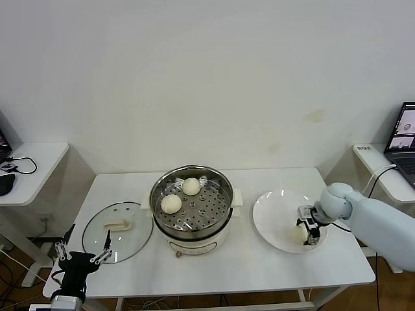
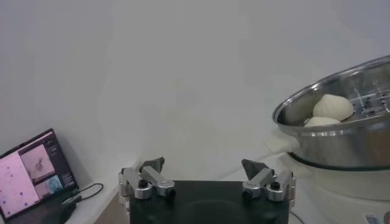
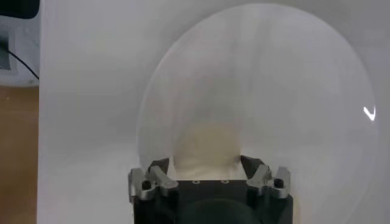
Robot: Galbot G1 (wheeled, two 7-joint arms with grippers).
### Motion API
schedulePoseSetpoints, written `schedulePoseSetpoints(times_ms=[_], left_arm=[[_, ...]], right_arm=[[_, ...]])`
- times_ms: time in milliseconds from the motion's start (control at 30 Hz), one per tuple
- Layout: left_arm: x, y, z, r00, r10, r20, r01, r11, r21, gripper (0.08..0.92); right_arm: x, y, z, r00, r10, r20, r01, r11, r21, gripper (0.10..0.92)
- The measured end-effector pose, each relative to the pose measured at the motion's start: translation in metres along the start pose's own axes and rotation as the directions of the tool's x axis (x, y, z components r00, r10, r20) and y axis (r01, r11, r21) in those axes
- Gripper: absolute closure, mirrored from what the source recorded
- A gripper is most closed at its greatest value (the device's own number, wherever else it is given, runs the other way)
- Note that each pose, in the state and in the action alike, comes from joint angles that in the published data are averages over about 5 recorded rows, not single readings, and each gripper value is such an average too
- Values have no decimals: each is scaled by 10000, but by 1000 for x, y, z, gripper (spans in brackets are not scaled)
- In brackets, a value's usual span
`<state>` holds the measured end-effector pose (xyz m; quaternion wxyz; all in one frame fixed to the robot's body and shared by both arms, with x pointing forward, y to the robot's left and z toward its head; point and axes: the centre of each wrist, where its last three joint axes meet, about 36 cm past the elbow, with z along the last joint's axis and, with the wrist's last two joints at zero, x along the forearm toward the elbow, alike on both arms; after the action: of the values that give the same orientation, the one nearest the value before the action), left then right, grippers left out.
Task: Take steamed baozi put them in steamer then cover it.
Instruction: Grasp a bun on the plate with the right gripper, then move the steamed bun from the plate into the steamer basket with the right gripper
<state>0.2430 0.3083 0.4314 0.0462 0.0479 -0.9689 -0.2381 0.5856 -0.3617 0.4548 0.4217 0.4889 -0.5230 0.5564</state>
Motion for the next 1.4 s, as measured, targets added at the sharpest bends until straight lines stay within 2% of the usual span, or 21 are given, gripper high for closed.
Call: schedulePoseSetpoints(times_ms=[300, 433, 867, 1167, 1400], left_arm=[[0, 0, 0, 10000, -8, 3, 8, 10000, 12, 177], [0, -1, -1, 10000, 7, 34, -7, 10000, 26, 177], [-4, -1, -2, 9999, 38, 137, -39, 10000, 65, 177], [-4, 0, -3, 9998, 22, 179, -24, 10000, 92, 177], [-3, 2, -4, 9998, -49, 181, 47, 9999, 92, 177]], right_arm=[[9, -6, 2, 10000, -75, -15, 75, 9999, -126, 420], [23, -13, 3, 10000, 15, 29, -14, 9998, -175, 428], [122, -65, -17, 9891, 1339, 611, -1340, 9910, -37, 428], [195, -95, -80, 9622, 2282, 1484, -2433, 9655, 929, 420], [219, -100, -149, 9447, 2325, 2314, -2814, 9369, 2077, 420]])
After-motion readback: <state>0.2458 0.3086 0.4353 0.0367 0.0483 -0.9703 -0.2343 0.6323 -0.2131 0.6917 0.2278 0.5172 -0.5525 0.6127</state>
